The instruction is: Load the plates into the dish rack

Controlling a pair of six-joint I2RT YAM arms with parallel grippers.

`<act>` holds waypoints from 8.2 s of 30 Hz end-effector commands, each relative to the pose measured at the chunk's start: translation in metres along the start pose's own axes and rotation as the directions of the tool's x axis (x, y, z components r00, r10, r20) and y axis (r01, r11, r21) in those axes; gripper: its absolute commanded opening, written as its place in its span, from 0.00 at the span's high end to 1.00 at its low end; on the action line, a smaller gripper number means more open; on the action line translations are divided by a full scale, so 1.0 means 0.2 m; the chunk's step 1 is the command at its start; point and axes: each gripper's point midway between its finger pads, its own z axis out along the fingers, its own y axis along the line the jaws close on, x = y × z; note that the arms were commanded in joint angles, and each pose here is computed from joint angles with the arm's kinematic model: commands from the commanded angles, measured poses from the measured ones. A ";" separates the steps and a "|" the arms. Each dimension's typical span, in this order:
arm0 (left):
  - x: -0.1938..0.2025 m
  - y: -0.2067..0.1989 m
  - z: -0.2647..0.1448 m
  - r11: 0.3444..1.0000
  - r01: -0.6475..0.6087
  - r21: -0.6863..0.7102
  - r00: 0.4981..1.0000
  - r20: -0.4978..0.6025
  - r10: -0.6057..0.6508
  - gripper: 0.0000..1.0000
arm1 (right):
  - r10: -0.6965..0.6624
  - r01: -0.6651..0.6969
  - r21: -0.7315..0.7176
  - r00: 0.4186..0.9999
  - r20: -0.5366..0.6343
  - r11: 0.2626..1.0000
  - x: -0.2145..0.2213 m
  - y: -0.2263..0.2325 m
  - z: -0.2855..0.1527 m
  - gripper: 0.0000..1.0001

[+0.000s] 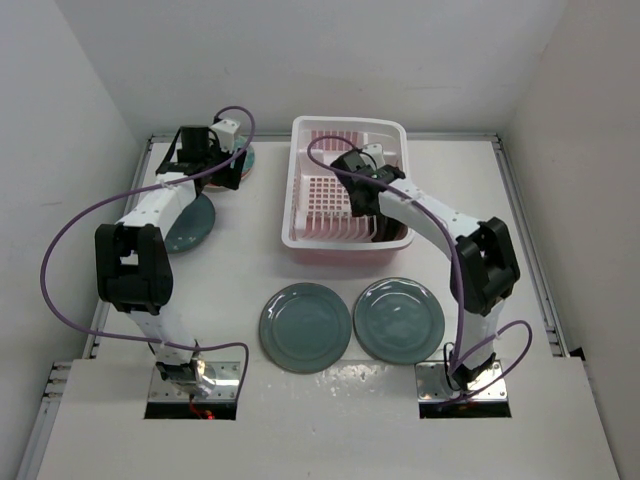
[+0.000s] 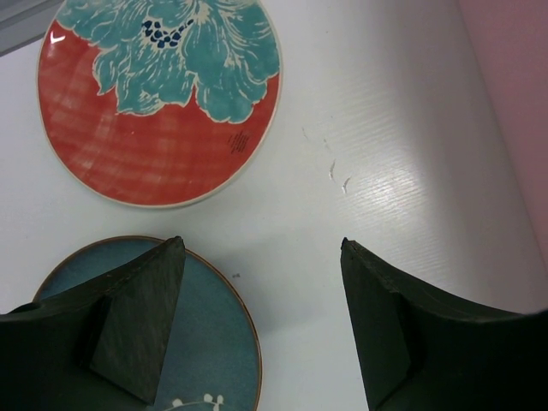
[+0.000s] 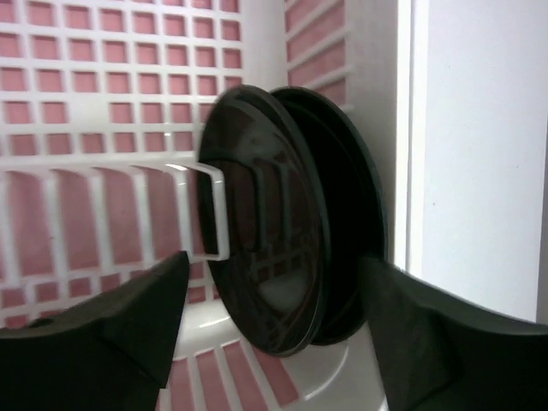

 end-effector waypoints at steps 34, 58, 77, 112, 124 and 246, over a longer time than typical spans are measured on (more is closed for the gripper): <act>-0.31 -0.28 -0.10 0.982 -0.099 0.164 0.982 0.175 0.070 0.22 | 0.458 -0.660 -0.003 0.524 -0.718 0.752 1.31 -0.50 -0.19 0.05; -0.31 -0.57 -0.19 0.948 -0.183 0.262 0.970 0.207 0.130 0.22 | 0.401 -0.663 -0.118 0.574 -0.714 0.739 1.42 -0.32 -0.12 0.71; -0.35 -0.61 -0.33 0.909 -0.303 0.288 0.928 0.308 0.211 0.22 | 0.499 -0.694 -0.259 0.682 -0.534 0.672 1.11 -0.47 -0.45 1.00; 0.09 -1.45 -0.93 0.266 -0.812 0.519 0.581 0.681 0.445 0.21 | 0.693 -0.782 -0.329 0.622 -0.365 0.529 0.91 -0.55 -0.55 1.00; 0.29 -2.01 -1.09 0.128 -0.832 0.540 0.537 0.724 0.432 0.17 | 0.792 -0.882 -0.246 0.469 -0.390 0.401 0.90 -0.58 -0.61 1.00; -0.32 0.02 -0.04 0.988 0.150 -0.023 0.962 0.234 -0.141 0.17 | 0.189 -0.218 0.075 0.942 0.277 0.973 -0.51 -0.13 -0.54 1.00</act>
